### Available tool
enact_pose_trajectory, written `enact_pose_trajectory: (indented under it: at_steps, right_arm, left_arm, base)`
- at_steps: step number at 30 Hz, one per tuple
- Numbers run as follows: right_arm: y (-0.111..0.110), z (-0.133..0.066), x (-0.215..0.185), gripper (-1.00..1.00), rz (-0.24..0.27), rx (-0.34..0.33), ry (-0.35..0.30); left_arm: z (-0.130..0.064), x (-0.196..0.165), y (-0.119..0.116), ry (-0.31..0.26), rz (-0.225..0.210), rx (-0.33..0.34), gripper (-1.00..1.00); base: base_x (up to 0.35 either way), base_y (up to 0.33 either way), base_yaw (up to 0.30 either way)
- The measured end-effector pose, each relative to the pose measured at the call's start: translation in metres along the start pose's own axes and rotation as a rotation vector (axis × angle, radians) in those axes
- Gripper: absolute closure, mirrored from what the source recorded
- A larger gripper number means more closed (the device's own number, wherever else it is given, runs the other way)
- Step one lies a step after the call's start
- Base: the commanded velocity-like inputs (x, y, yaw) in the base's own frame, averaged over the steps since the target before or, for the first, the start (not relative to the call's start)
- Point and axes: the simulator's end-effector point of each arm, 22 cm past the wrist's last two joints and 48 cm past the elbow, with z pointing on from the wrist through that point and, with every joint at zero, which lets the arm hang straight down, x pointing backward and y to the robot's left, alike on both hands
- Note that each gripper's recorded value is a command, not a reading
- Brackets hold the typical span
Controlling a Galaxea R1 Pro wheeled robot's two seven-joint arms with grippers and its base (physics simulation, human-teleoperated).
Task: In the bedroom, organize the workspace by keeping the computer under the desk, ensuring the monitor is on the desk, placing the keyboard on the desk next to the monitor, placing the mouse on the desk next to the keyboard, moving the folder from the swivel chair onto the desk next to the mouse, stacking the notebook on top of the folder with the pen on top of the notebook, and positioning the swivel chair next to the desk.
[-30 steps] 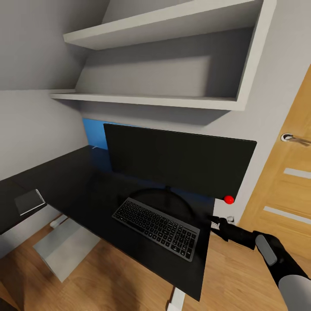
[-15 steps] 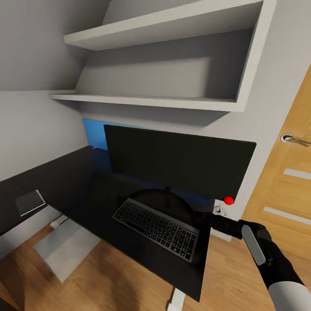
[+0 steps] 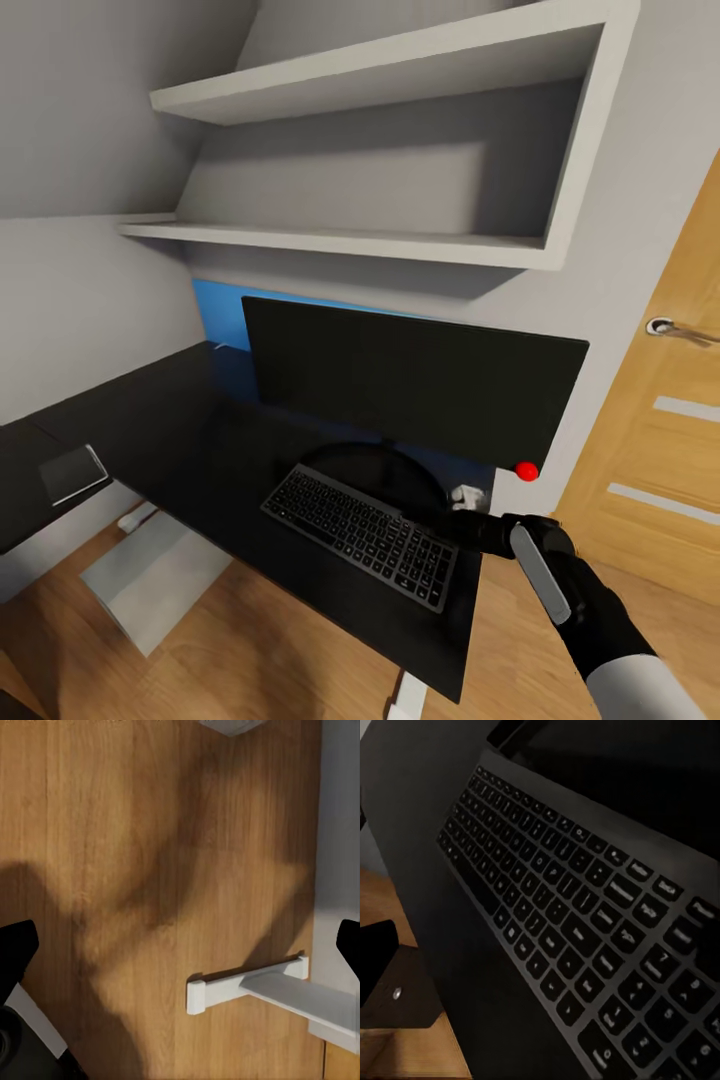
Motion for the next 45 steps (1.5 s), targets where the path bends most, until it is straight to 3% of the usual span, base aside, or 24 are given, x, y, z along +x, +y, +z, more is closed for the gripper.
enact_pose_trajectory:
  at_steps: [4, 9, 13, 17, 26, 39, 45]
  right_arm:
    - [0.003, 0.013, 0.009, -1.00, -0.123, 0.102, 0.027]
    - [0.018, 0.021, 0.000, -1.00, -0.218, 0.184, -0.004]
    - [0.050, 0.028, -0.011, -1.00, -0.236, 0.124, -0.019]
    - [0.062, 0.029, -0.017, -1.00, -0.244, 0.105, -0.038]
    - [0.063, 0.028, -0.018, -1.00, -0.246, 0.104, -0.040]
    - [0.063, 0.028, -0.018, -1.00, -0.246, 0.104, -0.040]
    - [0.062, 0.029, -0.018, -1.00, -0.230, 0.111, -0.045]
  left_arm:
    - [0.000, 0.003, -0.013, 0.011, 0.011, 0.017, -1.00]
    - [0.007, 0.016, -0.039, 0.048, 0.038, 0.045, -1.00]
    - [0.006, 0.000, -0.042, 0.009, 0.055, 0.041, -1.00]
    - [0.006, -0.010, -0.046, -0.025, 0.073, 0.035, -1.00]
    - [0.006, -0.019, -0.037, -0.060, 0.084, -0.013, -1.00]
    - [0.006, -0.019, -0.037, -0.060, 0.084, -0.013, -1.00]
    - [0.012, -0.018, -0.040, -0.030, 0.069, 0.011, -1.00]
  base:
    - [0.000, 0.000, 0.000]
    - [0.000, 0.000, 0.000]
    - [0.000, 0.000, 0.000]
    - [0.000, 0.000, 0.000]
    - [0.000, 0.000, 0.000]
    - [0.000, 0.001, 0.001]
    - [0.000, 0.140, 0.124]
